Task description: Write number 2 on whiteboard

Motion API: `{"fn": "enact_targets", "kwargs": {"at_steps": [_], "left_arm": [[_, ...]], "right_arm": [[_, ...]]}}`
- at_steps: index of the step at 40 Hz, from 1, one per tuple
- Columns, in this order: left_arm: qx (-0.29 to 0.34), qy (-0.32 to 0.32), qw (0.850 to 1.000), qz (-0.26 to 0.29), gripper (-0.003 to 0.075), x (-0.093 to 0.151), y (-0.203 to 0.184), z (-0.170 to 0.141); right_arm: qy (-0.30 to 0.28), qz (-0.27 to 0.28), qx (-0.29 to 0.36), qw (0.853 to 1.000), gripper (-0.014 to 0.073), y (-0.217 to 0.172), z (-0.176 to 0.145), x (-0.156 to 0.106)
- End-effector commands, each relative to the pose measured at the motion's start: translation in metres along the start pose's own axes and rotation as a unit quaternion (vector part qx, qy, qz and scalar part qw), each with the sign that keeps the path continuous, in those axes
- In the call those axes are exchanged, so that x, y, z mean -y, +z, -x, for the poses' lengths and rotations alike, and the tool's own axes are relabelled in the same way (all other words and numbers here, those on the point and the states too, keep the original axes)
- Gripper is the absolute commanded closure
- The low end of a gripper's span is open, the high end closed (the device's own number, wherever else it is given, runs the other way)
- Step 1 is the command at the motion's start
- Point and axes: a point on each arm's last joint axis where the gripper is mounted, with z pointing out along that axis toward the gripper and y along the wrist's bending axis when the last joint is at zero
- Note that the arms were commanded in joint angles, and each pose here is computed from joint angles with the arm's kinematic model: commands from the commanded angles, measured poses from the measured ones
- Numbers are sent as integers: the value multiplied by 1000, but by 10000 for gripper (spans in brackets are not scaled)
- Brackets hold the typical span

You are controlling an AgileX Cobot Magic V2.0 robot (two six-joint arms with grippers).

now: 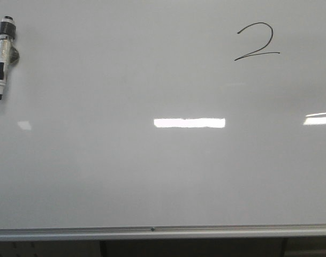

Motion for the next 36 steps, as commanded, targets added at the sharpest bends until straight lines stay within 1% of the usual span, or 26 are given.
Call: {"fn": "enact_targets", "kwargs": {"at_steps": [1, 7, 9, 24, 29, 36], "left_arm": [[83, -7, 997, -2, 739, 0, -2, 6], [110, -9, 994, -3, 739, 1, -2, -12], [102, -9, 995, -3, 739, 0, -2, -11], [109, -7, 994, -3, 739, 1, -2, -11], [108, 8, 994, -3, 739, 1, -2, -11], [109, 7, 994, -4, 739, 1, -2, -11]], "right_arm": [[-1, -7, 41, 999, 664, -4, 10, 1], [-1, -7, 41, 999, 664, -4, 10, 1], [-1, -7, 40, 999, 664, -4, 10, 1], [-1, -7, 39, 999, 664, -4, 10, 1], [-1, -7, 39, 999, 664, -4, 10, 1], [-1, -7, 39, 999, 664, -4, 10, 1]]}}
